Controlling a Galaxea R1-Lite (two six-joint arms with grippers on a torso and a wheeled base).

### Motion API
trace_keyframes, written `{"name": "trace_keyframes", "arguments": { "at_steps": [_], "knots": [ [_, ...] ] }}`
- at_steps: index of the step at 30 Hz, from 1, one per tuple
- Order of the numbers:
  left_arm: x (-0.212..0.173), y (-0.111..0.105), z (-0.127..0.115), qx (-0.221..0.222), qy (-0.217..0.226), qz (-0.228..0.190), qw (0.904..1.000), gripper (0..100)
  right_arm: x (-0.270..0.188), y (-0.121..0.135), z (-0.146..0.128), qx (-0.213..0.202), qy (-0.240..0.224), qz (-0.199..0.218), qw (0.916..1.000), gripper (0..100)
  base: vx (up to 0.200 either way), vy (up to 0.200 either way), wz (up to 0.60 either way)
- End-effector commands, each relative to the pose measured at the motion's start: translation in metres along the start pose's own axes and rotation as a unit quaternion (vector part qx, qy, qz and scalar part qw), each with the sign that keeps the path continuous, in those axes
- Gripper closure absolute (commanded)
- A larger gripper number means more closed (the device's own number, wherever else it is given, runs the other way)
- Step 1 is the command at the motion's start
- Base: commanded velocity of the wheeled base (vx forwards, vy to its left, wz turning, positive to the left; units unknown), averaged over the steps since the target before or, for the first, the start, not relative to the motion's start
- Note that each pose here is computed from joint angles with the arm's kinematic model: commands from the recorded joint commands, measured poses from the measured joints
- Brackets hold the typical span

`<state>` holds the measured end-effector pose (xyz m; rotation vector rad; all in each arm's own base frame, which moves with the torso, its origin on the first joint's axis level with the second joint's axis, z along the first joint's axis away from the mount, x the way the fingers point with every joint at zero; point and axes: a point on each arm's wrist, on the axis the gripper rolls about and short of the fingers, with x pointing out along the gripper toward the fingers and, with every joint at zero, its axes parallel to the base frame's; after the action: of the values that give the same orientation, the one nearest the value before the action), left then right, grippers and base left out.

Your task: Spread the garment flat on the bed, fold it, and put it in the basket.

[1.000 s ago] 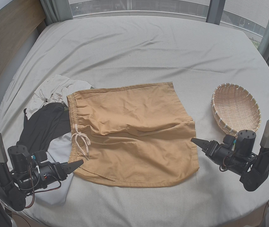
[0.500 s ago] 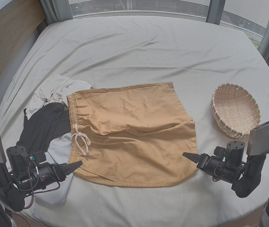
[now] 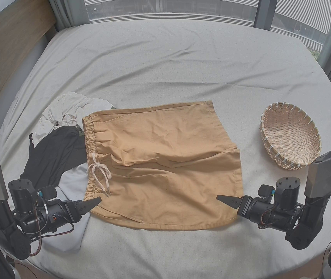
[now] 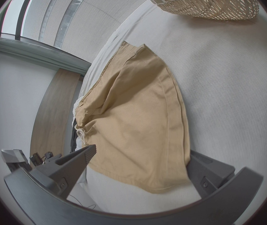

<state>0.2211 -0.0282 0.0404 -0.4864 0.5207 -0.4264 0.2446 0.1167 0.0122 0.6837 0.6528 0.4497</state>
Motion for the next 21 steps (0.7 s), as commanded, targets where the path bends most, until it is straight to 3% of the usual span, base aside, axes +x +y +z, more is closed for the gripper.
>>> {"name": "trace_keyframes", "arguments": {
  "at_steps": [1,8,14,21],
  "knots": [
    [0.004,0.011,-0.003,-0.013,0.009,0.018,0.9997,0,-0.02,0.01,-0.006,-0.005,0.011,0.009,0.9999,0,0.0,0.0,0.0],
    [0.005,0.014,-0.005,-0.017,0.013,0.023,0.9995,0,-0.031,0.003,-0.01,0.002,0.018,-0.014,0.9997,0,0.0,0.0,0.0],
    [0.01,0.02,-0.011,-0.026,0.028,0.032,0.9988,0,-0.041,-0.01,-0.004,0.012,-0.005,-0.054,0.9985,0,0.0,0.0,0.0],
    [0.015,0.027,-0.019,-0.038,0.046,0.043,0.9973,0,-0.042,-0.008,-0.002,0.01,-0.015,-0.055,0.9984,0,0.0,0.0,0.0]
  ]
}}
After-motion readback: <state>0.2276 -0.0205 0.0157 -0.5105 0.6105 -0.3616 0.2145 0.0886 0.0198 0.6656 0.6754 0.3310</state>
